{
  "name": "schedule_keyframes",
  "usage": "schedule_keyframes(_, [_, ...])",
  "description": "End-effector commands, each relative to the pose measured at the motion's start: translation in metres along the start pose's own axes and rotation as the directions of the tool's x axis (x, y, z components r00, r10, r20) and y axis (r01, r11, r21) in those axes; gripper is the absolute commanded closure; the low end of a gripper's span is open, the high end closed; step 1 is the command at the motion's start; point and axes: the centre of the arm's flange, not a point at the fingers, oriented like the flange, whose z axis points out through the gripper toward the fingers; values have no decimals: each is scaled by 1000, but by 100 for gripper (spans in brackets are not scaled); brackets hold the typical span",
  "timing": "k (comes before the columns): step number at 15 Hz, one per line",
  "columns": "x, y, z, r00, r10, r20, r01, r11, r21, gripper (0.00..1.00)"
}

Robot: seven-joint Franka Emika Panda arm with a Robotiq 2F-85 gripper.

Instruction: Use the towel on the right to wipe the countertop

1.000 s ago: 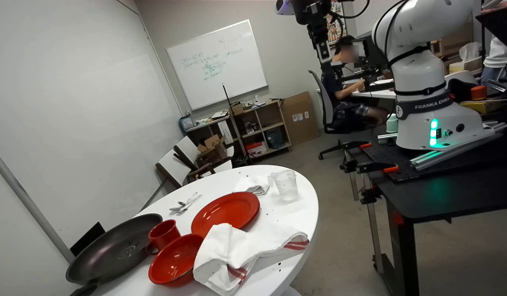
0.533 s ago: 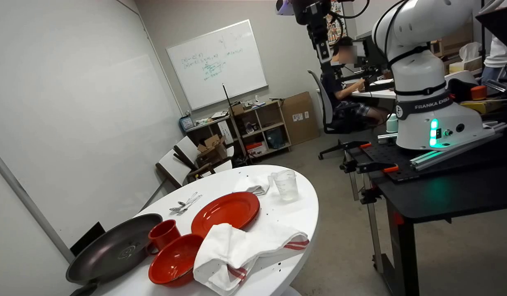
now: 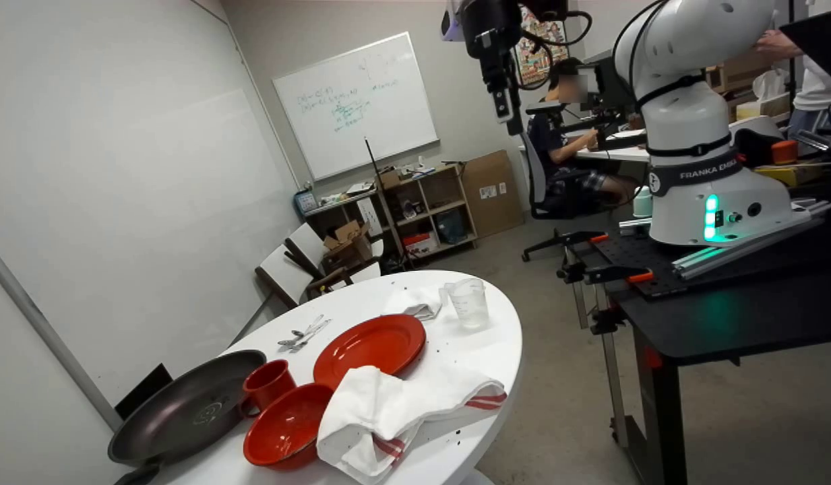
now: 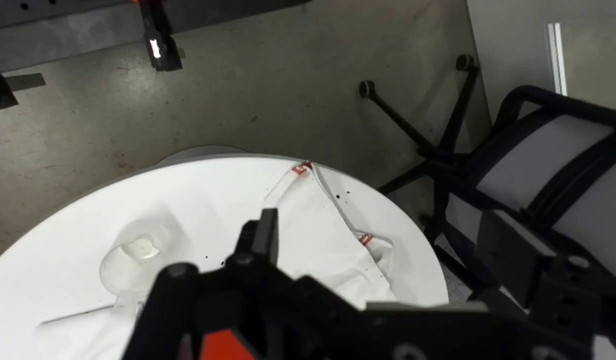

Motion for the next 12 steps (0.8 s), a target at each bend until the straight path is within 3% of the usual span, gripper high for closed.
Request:
schedule_keyframes(1, [42, 9, 10, 999, 44, -27, -44, 999, -6, 0])
schedule_keyframes(12, [129, 25, 7, 980, 141, -142, -137, 990, 34, 0])
